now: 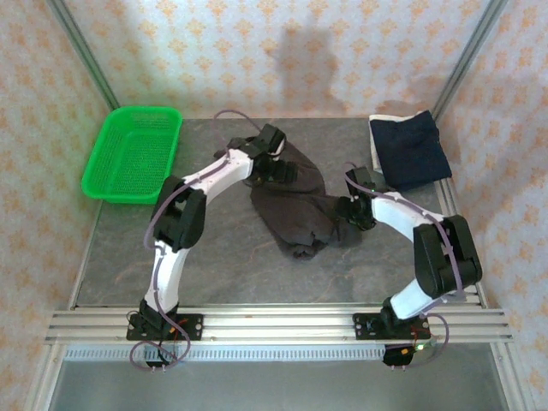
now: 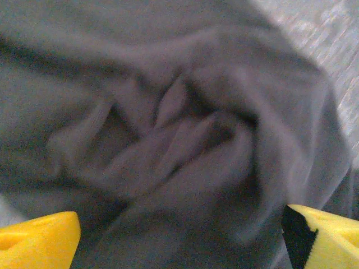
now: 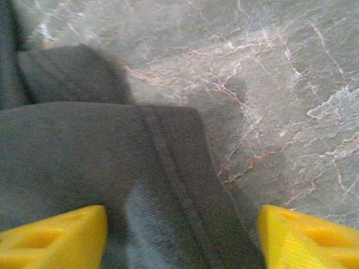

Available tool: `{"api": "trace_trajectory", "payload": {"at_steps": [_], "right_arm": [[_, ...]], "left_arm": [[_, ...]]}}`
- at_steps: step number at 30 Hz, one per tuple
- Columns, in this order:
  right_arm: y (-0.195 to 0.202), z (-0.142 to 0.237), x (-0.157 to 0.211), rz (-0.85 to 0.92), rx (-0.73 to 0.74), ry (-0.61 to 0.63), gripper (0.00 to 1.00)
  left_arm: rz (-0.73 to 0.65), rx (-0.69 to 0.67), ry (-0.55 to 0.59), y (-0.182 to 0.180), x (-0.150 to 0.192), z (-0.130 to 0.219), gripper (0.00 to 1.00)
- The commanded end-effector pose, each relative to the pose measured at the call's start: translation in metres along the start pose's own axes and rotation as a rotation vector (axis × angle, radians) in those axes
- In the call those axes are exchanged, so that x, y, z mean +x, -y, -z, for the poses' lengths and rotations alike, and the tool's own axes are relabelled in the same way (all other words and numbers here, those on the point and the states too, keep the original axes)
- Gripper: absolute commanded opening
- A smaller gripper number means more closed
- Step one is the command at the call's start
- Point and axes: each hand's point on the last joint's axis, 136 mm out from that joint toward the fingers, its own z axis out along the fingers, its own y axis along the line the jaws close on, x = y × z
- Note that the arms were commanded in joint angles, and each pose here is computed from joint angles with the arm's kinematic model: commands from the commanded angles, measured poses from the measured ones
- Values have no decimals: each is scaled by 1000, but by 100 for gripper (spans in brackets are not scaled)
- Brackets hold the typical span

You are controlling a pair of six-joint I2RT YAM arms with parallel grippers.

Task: Fold and stack the t-shirts

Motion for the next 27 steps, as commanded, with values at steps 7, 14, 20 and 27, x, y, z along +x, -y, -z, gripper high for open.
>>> {"api": "trace_trajectory", "payload": {"at_steps": [7,14,20,27], "right_arm": [[2,21,-32,-10,66,78,13],[-5,145,-136,-39,-2,358,0],[-64,274,-165,34,-298,580,0],[-215,258,-65,316,-653,406,0]], "left_arm": [[-110,109,-84,30,-9,-3,27],[-61,297,123,44,-93,112,0],[-20,271,395,17,-127,248,0],[327,-45,407,-140,-69,240,58]]}}
